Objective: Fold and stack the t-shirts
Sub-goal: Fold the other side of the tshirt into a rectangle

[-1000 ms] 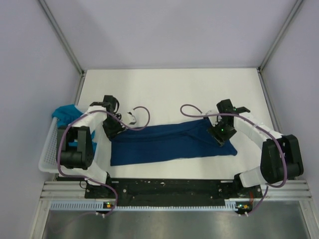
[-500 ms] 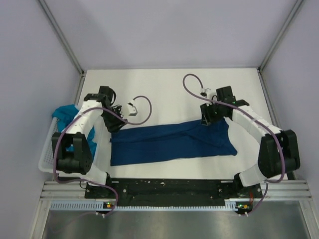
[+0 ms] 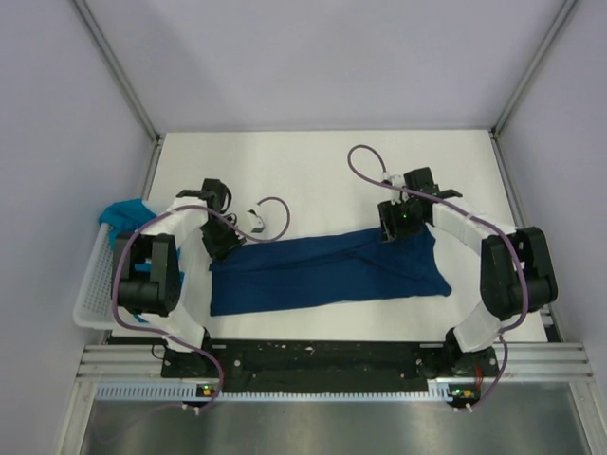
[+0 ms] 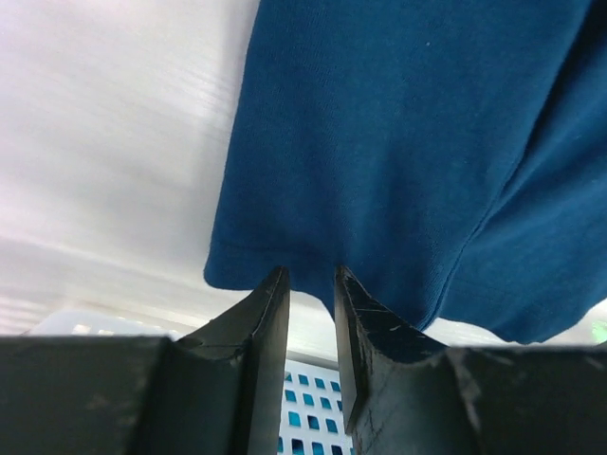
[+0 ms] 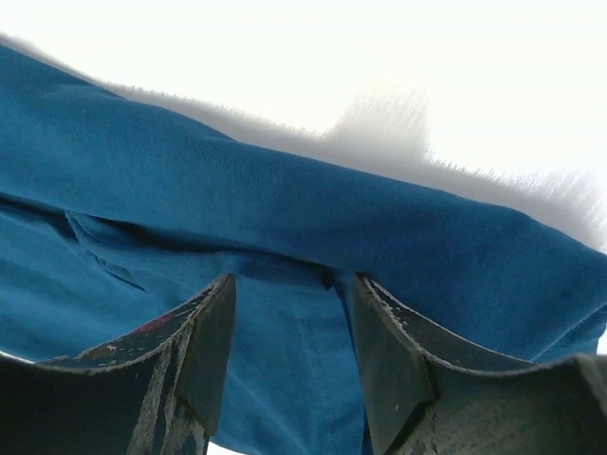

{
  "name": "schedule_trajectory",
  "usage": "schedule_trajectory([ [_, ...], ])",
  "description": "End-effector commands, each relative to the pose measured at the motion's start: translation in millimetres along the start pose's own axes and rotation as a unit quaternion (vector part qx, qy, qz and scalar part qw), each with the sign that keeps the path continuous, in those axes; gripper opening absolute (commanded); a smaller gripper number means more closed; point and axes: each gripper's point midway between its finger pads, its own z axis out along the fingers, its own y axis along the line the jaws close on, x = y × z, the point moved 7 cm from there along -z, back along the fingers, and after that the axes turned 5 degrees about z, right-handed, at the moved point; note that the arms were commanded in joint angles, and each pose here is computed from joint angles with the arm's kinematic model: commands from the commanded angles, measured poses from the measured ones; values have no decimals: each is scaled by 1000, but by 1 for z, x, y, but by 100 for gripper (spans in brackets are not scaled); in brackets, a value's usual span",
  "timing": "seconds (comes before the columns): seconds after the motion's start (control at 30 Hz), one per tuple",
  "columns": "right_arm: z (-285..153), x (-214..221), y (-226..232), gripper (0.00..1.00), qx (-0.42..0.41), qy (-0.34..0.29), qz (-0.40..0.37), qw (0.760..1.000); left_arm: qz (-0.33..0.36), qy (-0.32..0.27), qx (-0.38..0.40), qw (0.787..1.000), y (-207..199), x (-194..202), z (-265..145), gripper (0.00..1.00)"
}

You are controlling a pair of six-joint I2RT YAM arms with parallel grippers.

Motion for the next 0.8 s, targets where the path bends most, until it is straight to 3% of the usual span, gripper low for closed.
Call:
schedule_trajectory([
  [0.0,10,-8,3,52,-11,-14,-19,1000,-8,16,-18,1000,4,4,9,30],
  [0.1,14,-12,8,45,-36,-13,-17,999,-8,21,-14,1000,2,6,12,29],
  [0.3,7,-7,10,10,-42,-8,-16,999,-9,25,-16,1000,2,8,14,30],
  [0.4,-4,-2,16,0,-53,-13,-17,998,-8,24,-17,1000,3,7,13,30],
  [0.57,-22,14,34,0,-98,-13,-6,995,-8,21,-24,999,7,4,10,30],
  [0.77,-27,53,70,0,-144,58,0,988,-7,18,-32,999,10,2,7,30],
])
